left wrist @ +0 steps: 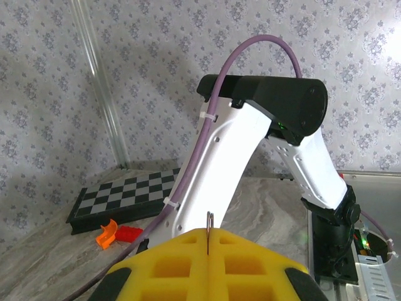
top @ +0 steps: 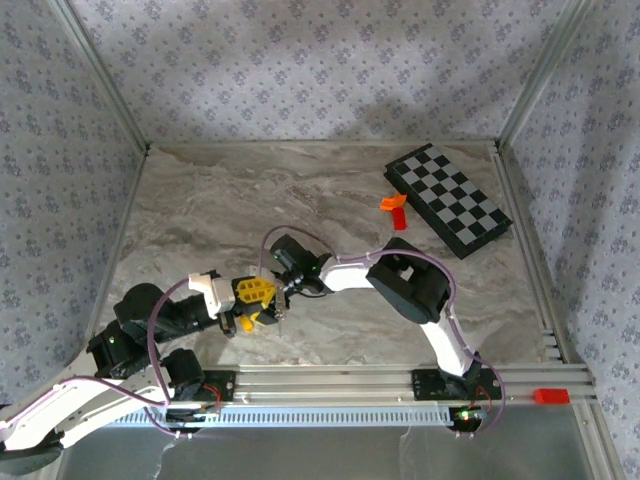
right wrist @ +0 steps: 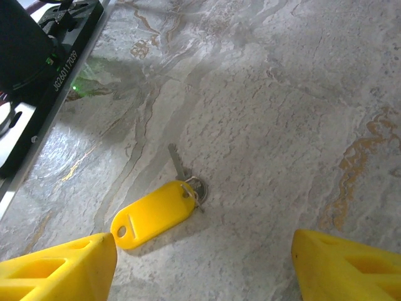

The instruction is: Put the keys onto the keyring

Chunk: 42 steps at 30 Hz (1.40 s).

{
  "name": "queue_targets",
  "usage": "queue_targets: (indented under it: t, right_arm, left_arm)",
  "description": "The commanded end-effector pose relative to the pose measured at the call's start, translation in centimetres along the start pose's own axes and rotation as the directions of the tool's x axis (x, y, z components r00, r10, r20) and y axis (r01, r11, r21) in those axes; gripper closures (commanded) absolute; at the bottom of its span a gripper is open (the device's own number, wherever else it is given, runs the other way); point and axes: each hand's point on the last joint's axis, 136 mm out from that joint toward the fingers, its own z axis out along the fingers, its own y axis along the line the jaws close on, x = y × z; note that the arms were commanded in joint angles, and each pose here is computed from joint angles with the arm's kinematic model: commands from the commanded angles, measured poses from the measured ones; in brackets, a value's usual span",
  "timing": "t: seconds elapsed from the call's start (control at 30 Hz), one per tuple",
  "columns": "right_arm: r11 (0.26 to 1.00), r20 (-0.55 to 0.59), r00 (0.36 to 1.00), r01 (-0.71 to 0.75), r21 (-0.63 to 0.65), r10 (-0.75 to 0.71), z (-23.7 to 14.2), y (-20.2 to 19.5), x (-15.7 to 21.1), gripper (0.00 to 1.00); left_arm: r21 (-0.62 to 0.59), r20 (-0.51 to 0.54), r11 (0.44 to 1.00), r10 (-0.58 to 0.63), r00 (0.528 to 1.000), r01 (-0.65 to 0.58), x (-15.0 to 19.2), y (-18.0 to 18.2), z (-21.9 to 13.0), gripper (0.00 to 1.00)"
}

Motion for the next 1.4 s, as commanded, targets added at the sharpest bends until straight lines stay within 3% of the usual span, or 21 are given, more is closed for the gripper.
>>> queue_targets:
  t: [0.0, 0.13, 0.33, 1.37]
  right_arm:
    - [1.000, -0.041, 0.999, 0.009, -0.014, -0.010, 1.1, 0.1, 0.8, 0.27]
    - [1.000, -0.049, 0.999, 0.005, -0.031, -0.006, 1.6, 0.3, 1.0, 0.32]
    - [0.999, -0.060, 0.998, 0.009, -0.036, -0.011, 2.2, 0.4, 1.2, 0.46]
    - [0.995, -0.058, 0.998, 0.006, -0.098, -0.012, 3.6, 1.6, 1.1, 0.74]
  left_arm:
    - [0.019, 0.067, 1.000, 0.013, 0.998, -0.014, -2.3, -0.3, -0.3, 1.00]
    - [0.026, 0.061, 1.000, 0.010, 0.998, -0.011, -2.2, -0.5, -0.4, 1.00]
    - [0.027, 0.061, 1.000, 0.006, 0.998, -0.008, -2.1, -0.5, -0.4, 1.00]
    - [0.027, 0.043, 1.000, -0.001, 0.999, 0.000, -1.7, -0.5, -0.6, 1.00]
